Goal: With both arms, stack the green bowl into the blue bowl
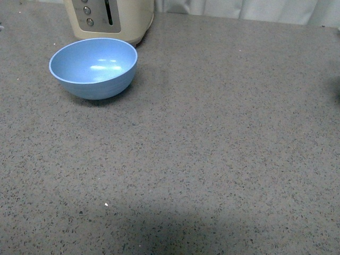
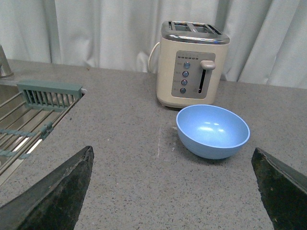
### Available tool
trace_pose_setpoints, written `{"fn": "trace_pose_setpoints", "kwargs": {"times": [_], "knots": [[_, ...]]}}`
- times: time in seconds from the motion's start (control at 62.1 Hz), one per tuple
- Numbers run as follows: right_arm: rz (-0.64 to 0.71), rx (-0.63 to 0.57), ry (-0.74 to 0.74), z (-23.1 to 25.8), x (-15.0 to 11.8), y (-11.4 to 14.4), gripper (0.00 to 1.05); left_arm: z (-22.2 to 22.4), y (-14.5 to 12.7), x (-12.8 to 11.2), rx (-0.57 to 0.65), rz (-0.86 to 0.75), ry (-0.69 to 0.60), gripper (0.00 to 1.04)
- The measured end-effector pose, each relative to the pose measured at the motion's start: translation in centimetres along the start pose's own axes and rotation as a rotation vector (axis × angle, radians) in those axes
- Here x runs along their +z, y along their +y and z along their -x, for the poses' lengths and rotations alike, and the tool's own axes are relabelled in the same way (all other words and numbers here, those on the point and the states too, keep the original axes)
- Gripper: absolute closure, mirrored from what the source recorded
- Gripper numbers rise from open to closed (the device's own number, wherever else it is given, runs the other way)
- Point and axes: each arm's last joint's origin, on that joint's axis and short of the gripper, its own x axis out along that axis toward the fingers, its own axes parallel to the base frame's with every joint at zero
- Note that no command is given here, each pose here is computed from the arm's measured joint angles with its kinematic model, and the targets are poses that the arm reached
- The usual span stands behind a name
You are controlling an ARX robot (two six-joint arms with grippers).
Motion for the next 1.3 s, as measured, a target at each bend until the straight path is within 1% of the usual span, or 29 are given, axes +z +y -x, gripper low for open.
{"fn": "trace_pose_setpoints", "kwargs": {"times": [0.789,0.837,0.869,0.902,0.982,1.127,1.208,1.304], "knots": [[0.000,0.000,0.000,0.0,0.0,0.0,0.09,0.0,0.0,0.0,0.001,0.000,0.002,0.06],[0.000,0.000,0.000,0.0,0.0,0.0,0.09,-0.1,0.1,-0.2,0.080,0.032,0.064,0.06],[0.000,0.000,0.000,0.0,0.0,0.0,0.09,-0.3,0.2,-0.4,0.152,0.062,0.151,0.06],[0.000,-0.001,0.000,0.0,0.0,0.0,0.09,-0.7,0.4,-0.5,0.214,0.089,0.196,0.06],[0.000,0.002,0.000,0.0,0.0,0.0,0.09,-1.8,0.8,-0.7,0.258,0.145,0.260,0.06],[0.000,0.002,0.000,0.0,0.0,0.0,0.09,-4.8,0.9,0.2,0.251,0.240,0.306,0.06],[0.000,0.000,0.000,0.0,0.0,0.0,0.09,-7.3,0.5,0.7,0.204,0.306,0.368,0.06],[0.000,0.001,0.000,0.0,0.0,0.0,0.09,-9.7,0.0,0.6,0.175,0.368,0.443,0.06]]}}
